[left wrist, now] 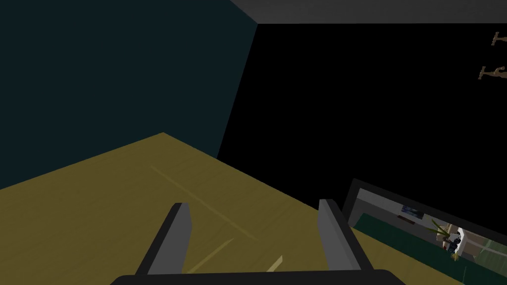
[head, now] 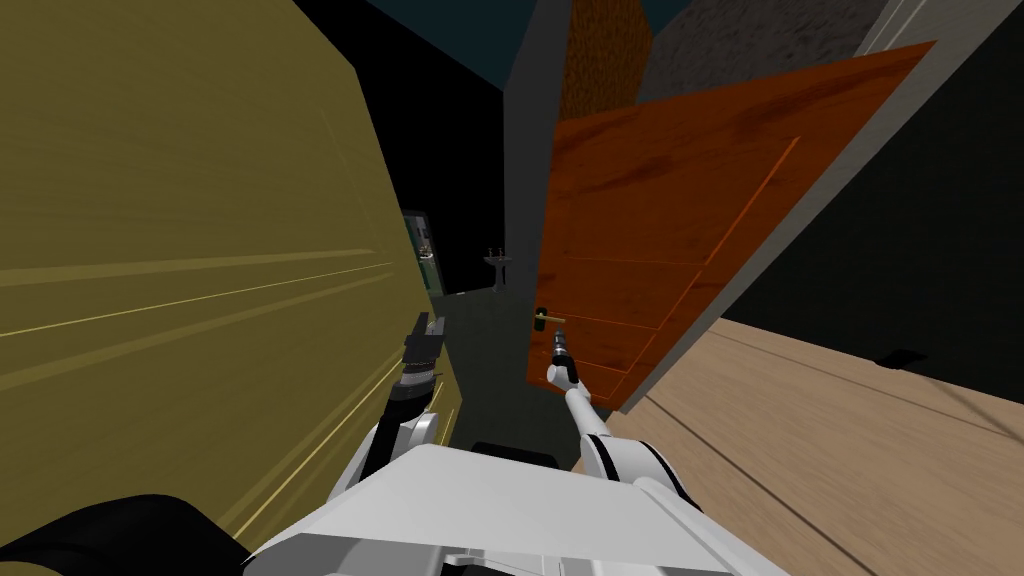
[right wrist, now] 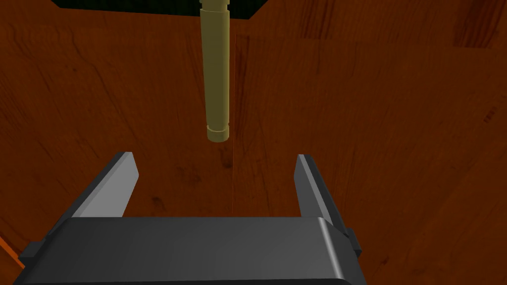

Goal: Push the door open

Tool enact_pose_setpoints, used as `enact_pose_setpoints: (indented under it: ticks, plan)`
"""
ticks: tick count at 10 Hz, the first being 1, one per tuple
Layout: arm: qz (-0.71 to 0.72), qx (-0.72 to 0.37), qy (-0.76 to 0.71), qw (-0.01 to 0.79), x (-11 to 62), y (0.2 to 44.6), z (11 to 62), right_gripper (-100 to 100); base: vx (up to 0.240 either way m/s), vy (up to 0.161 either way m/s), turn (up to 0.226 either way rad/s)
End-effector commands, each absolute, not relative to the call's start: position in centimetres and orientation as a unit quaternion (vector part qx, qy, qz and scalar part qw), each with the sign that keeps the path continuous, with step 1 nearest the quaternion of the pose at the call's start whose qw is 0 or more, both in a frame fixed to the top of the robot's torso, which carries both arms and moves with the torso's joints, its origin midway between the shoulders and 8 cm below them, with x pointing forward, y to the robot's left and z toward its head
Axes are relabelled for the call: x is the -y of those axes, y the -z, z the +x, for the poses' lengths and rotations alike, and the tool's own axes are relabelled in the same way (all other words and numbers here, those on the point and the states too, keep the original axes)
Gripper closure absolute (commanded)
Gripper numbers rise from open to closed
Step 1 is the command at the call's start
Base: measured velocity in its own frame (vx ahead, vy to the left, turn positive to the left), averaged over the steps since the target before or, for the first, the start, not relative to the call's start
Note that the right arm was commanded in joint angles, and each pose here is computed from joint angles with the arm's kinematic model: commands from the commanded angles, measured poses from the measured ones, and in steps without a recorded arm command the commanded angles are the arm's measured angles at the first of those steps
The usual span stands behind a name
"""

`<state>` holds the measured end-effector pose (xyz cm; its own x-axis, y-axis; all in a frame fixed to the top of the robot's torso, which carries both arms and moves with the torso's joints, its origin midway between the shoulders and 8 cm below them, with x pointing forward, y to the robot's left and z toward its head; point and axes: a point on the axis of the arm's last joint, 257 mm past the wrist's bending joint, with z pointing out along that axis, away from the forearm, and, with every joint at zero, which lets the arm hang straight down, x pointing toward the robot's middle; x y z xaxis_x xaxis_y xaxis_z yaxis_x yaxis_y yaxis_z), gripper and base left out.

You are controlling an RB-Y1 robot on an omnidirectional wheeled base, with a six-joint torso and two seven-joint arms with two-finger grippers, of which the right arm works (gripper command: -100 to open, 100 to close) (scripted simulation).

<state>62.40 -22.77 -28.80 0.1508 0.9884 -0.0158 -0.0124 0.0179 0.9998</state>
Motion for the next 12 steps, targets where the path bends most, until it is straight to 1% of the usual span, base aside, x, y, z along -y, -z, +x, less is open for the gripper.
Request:
enact_pose_setpoints:
  ticks: [1, 4, 5, 6, 9, 12]
  plan:
    - [0.532, -0.46, -0.459, 0.543, 22.2, 29.0, 62.4, -100, -0.063, 0.043, 0.045]
    - [0.537, -0.458, -0.459, 0.54, 21.5, 29.2, 62.2, -100, -0.053, 0.055, 0.031]
    - [0.533, -0.458, -0.449, 0.552, 23.4, 28.9, 62.4, -100, 0.078, -0.057, -0.003]
    - [0.533, -0.458, -0.449, 0.552, 23.4, 28.9, 62.4, -100, 0.101, -0.081, 0.004]
    - [0.529, -0.457, -0.438, 0.566, 26.0, 28.5, 62.5, -100, 0.207, -0.056, 0.027]
    - [0.535, -0.454, -0.444, 0.557, 24.7, 28.9, 62.3, -100, 0.216, 0.005, 0.03]
